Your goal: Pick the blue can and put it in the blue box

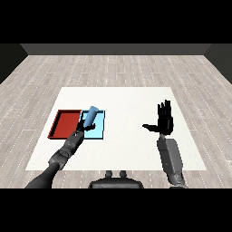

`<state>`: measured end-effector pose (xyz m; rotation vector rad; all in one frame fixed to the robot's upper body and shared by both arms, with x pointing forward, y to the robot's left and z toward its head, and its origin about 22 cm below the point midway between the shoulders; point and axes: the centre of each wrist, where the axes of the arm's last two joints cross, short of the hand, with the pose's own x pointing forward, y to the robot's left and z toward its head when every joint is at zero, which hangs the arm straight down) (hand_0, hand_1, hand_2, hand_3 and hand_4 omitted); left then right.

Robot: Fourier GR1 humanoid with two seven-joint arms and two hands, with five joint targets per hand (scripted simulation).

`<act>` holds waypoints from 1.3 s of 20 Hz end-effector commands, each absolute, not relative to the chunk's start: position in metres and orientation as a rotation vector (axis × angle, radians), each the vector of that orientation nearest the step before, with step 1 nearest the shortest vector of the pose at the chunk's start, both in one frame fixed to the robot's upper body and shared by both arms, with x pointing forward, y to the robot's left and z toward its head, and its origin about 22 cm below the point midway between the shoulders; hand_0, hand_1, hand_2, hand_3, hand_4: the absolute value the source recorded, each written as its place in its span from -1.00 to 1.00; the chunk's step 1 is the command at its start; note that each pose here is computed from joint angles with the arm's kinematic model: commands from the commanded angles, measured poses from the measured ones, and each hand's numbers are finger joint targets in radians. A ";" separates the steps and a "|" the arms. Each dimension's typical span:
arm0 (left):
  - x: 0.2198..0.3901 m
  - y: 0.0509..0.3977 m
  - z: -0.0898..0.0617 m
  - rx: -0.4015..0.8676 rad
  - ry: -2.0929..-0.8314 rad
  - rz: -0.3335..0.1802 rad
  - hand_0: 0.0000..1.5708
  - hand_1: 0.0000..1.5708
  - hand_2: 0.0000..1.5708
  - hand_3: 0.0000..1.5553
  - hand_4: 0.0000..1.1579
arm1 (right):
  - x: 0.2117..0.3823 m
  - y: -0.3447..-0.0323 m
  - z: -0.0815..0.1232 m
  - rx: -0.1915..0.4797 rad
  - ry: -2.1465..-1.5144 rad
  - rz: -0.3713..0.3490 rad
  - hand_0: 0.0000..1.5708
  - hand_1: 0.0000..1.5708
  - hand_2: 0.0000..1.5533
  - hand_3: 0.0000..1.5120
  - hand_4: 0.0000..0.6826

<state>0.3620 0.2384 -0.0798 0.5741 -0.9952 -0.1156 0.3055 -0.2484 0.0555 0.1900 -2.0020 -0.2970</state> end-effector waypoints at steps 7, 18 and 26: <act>0.354 0.241 -0.088 0.738 -1.005 -0.171 -1.00 -1.00 -1.00 -1.00 -1.00 | 0.298 -0.251 0.035 0.255 -2.014 -0.313 -1.00 -1.00 -1.00 -1.00 -1.00; 0.391 0.212 -0.038 0.588 -1.550 0.081 -1.00 -1.00 -1.00 -1.00 -1.00 | 0.302 -0.234 0.052 0.293 -2.038 -0.295 -1.00 -1.00 -1.00 -1.00 -1.00; 0.371 0.200 -0.035 0.153 -1.966 0.063 -1.00 -1.00 -1.00 -1.00 -1.00 | 0.290 -0.253 0.045 0.256 -1.964 -0.221 -1.00 -1.00 -1.00 -1.00 -1.00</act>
